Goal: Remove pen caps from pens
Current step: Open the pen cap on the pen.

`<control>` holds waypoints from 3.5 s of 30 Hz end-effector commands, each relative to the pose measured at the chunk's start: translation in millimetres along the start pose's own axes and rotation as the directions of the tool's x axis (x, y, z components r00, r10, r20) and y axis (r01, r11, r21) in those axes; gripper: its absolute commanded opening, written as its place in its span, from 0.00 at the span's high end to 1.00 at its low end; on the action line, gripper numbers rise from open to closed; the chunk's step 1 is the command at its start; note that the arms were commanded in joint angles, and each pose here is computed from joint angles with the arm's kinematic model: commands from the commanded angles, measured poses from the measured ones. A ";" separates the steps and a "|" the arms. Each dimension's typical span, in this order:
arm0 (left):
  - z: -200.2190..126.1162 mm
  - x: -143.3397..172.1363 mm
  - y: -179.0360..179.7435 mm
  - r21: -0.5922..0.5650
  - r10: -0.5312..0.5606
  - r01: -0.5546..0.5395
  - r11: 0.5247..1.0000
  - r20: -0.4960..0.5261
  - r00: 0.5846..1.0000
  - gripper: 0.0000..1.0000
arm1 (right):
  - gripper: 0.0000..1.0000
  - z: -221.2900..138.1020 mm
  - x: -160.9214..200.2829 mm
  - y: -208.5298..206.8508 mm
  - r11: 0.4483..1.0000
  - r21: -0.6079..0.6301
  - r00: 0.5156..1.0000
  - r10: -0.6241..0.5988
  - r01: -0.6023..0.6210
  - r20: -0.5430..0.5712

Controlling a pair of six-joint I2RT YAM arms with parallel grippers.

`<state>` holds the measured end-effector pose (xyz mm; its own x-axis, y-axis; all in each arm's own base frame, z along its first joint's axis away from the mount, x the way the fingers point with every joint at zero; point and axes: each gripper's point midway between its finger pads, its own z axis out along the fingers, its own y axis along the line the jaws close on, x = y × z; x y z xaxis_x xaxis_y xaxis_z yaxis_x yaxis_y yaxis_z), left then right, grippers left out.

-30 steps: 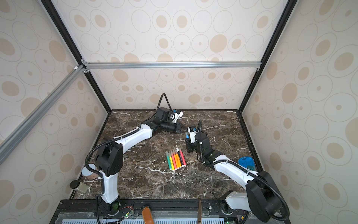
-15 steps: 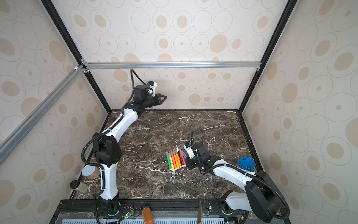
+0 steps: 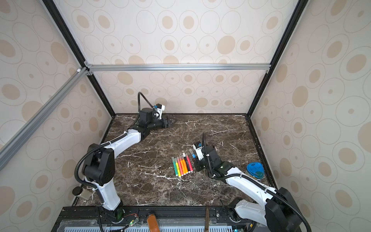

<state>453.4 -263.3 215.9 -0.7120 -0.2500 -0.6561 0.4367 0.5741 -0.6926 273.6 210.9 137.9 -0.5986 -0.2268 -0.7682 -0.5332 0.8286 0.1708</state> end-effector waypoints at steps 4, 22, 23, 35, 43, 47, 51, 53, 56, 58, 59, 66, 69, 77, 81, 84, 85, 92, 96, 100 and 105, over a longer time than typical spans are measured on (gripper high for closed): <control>-52.0 14.5 -87.2 0.327 -0.046 -0.006 0.945 0.151 0.987 0.00 | 1.00 6.2 -41.9 6.2 0.999 -0.015 0.996 -0.028 0.030 0.082; 7.9 79.5 -73.3 0.201 -0.121 0.128 0.971 -0.047 0.992 0.22 | 1.00 7.4 -57.6 11.8 0.999 -0.039 0.993 -0.018 0.023 0.121; 9.7 82.1 -74.1 0.213 -0.135 0.144 0.967 -0.057 0.989 0.24 | 1.00 6.8 -58.8 11.4 0.999 -0.036 0.992 -0.020 0.025 0.125; 25.0 102.9 -98.2 0.263 -0.145 0.172 0.949 -0.120 0.982 0.45 | 1.00 14.6 -59.8 10.0 0.999 -0.029 0.992 -0.027 0.031 0.121; 29.8 109.3 -100.9 0.287 -0.161 0.197 0.938 -0.145 0.976 0.64 | 1.00 18.2 -61.4 7.9 0.999 -0.015 0.992 -0.034 0.036 0.118; 29.8 109.4 -102.3 0.289 -0.160 0.198 0.937 -0.147 0.976 0.67 | 1.00 19.3 -63.0 6.1 0.999 -0.004 0.991 -0.035 0.036 0.126; 30.1 109.4 -102.7 0.296 -0.167 0.205 0.933 -0.148 0.975 0.72 | 1.00 23.0 -62.9 5.1 0.999 0.000 0.992 -0.036 0.036 0.125; 29.6 108.6 -105.3 0.309 -0.170 0.210 0.928 -0.149 0.974 0.76 | 1.00 24.5 -63.2 4.7 0.999 0.004 0.991 -0.037 0.037 0.127; 29.2 107.0 -110.0 0.326 -0.173 0.214 0.921 -0.151 0.973 0.82 | 1.00 27.1 -62.2 2.2 0.999 0.014 0.991 -0.036 0.035 0.127; 28.5 106.1 -112.1 0.332 -0.171 0.212 0.919 -0.150 0.974 0.84 | 1.00 29.1 -61.6 1.0 0.999 0.020 0.992 -0.037 0.035 0.125; 28.8 106.1 -112.8 0.333 -0.170 0.212 0.919 -0.149 0.974 0.85 | 1.00 29.8 -60.8 0.8 0.999 0.021 0.992 -0.038 0.036 0.123; 29.3 107.0 -113.8 0.334 -0.168 0.210 0.919 -0.151 0.974 1.00 | 0.99 35.1 -54.2 -1.9 0.999 0.029 0.994 -0.028 0.025 0.103; 29.7 107.6 -117.2 0.341 -0.163 0.208 0.917 -0.156 0.974 1.00 | 0.72 38.5 -52.1 -0.9 0.999 0.023 0.995 -0.029 0.027 0.092; 30.7 109.8 -119.0 0.331 -0.139 0.186 0.925 -0.159 0.977 1.00 | 0.68 49.3 -53.6 -0.9 0.999 0.026 0.998 -0.029 0.028 0.057; 31.6 110.9 -113.6 0.301 -0.117 0.160 0.940 -0.156 0.981 1.00 | 0.78 49.8 -55.8 0.8 1.000 0.016 0.998 -0.025 0.024 0.058; 32.8 112.9 -109.9 0.279 -0.099 0.140 0.950 -0.158 0.983 1.00 | 0.84 49.2 -54.9 1.2 1.000 0.013 0.998 -0.023 0.023 0.054; 33.2 113.2 -108.8 0.269 -0.091 0.132 0.954 -0.158 0.983 1.00 | 0.85 48.9 -53.9 1.6 1.000 0.011 0.998 -0.022 0.022 0.051; 37.8 109.8 -95.9 0.191 -0.039 0.066 0.979 -0.142 0.989 1.00 | 1.00 46.6 -41.2 1.8 1.000 0.002 0.999 -0.020 0.020 0.029; 41.1 97.3 -84.0 0.125 -0.004 0.018 0.992 -0.114 0.994 1.00 | 1.00 40.9 -29.2 3.4 1.000 -0.015 1.000 -0.022 0.022 0.013; 42.9 73.3 -68.7 0.101 -0.013 0.020 0.995 -0.074 0.997 1.00 | 1.00 30.9 -14.7 2.7 1.000 -0.018 1.000 -0.025 0.025 0.001; 45.9 29.8 -56.8 0.065 0.011 -0.011 0.998 -0.005 1.000 1.00 | 1.00 22.9 6.3 1.7 1.000 -0.025 0.999 -0.017 0.016 -0.033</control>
<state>340.7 -389.6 199.2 -0.8432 -0.0356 -0.5364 0.4929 0.3472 -0.7978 319.3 226.4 150.5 -0.5314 -0.1702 -0.8298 -0.5105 0.8461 0.1534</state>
